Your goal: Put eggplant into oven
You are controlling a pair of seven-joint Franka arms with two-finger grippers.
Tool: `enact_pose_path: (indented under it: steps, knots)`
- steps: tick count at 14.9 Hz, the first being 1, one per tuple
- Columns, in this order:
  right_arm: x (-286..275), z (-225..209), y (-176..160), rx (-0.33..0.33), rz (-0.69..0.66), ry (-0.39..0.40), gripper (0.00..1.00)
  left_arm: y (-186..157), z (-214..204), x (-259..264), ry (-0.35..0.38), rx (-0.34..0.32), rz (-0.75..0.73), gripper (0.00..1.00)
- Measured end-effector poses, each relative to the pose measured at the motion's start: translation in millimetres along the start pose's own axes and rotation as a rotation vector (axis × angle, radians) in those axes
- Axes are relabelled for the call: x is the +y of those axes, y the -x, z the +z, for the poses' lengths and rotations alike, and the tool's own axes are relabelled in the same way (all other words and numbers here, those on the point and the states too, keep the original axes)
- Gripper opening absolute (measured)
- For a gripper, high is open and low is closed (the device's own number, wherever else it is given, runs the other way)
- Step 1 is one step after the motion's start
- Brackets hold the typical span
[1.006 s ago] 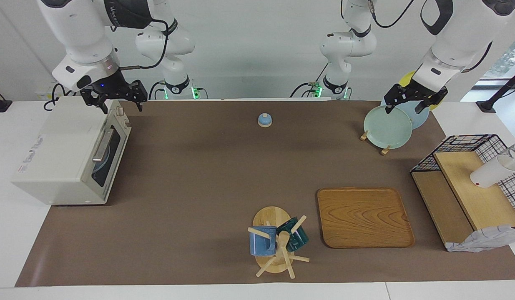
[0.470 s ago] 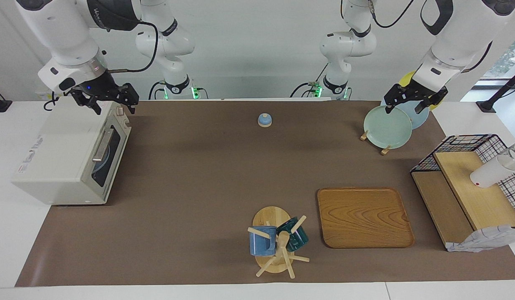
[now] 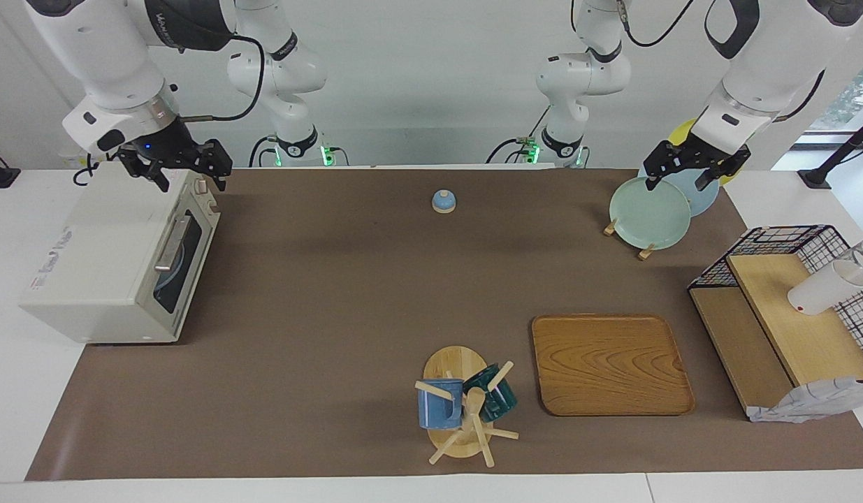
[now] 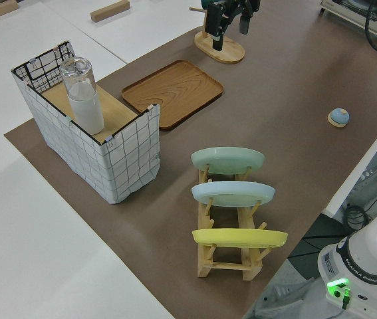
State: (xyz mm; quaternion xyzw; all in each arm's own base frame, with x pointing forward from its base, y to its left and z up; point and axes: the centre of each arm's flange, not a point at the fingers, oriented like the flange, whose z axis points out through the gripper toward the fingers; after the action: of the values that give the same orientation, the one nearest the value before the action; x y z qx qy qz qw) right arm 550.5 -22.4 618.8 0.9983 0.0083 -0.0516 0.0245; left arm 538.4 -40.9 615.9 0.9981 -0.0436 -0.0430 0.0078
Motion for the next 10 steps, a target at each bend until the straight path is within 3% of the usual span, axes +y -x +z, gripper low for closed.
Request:
enact_pose_path:
  steps: [10]
  knots:
    - [26,0,1,0.009,0.048,-0.004,1.00,0,0,0,0.000,0.000,0.000,1.00]
